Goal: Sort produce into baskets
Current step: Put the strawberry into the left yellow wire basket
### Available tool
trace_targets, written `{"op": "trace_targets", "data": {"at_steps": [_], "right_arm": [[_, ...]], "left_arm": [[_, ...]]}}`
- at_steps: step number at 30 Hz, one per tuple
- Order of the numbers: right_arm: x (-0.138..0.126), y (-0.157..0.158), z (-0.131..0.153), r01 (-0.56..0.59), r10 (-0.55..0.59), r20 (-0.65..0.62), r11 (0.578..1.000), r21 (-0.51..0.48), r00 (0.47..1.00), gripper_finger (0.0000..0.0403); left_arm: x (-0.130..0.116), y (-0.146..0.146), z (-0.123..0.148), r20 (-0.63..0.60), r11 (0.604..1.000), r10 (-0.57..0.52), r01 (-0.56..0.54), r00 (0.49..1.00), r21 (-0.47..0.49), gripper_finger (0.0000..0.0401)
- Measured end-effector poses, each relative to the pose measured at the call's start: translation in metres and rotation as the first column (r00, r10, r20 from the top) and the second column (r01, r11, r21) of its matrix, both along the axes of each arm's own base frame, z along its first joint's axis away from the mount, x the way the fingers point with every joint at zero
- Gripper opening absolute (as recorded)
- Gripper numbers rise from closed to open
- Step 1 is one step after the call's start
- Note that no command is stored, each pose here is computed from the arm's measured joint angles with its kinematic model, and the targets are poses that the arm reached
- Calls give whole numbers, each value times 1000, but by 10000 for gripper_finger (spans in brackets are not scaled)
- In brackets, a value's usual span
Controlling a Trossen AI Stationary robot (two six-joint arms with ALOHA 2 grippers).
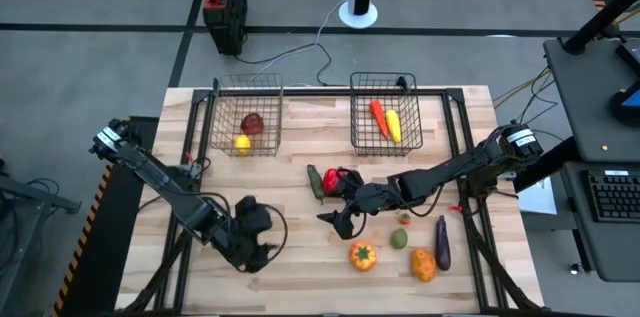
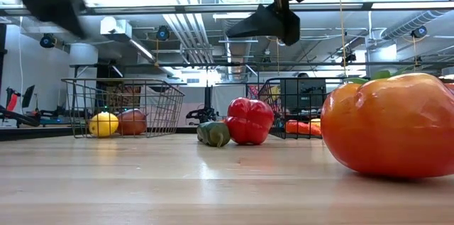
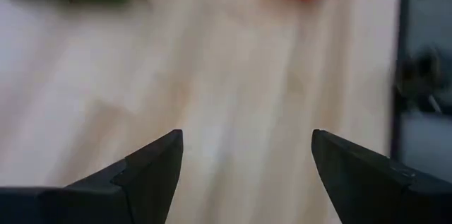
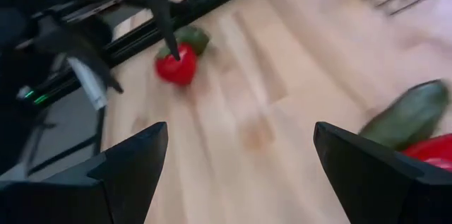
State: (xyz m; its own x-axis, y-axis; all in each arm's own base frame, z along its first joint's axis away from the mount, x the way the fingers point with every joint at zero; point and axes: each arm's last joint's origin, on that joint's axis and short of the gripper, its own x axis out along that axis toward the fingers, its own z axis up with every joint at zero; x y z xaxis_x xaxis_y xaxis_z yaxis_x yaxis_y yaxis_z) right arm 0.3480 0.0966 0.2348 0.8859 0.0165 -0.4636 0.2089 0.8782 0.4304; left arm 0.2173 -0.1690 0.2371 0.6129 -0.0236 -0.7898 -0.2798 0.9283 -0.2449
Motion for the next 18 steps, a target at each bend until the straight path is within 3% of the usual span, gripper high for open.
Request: {"op": "trace_targets", "data": {"at_steps": [3, 8, 13, 18], "right_arm": [[-1, 2, 0, -56, 57, -13, 998, 30, 998, 348], [-3, 3, -1, -29, 33, -72, 998, 54, 997, 348], [-6, 2, 3, 50, -30, -207, 994, 95, 978, 347], [-9, 1, 14, 150, -114, -379, 986, 68, 918, 347]], "left_arm": [[-9, -9, -3, -79, 996, -60, 54, 995, -68, 295], [-27, -15, -7, -169, 998, -55, 47, 984, -50, 295], [-37, -9, -11, -244, 1000, 7, -2, 970, 20, 295], [-41, -1, -12, -242, 990, 60, -26, 968, 141, 295]]}}
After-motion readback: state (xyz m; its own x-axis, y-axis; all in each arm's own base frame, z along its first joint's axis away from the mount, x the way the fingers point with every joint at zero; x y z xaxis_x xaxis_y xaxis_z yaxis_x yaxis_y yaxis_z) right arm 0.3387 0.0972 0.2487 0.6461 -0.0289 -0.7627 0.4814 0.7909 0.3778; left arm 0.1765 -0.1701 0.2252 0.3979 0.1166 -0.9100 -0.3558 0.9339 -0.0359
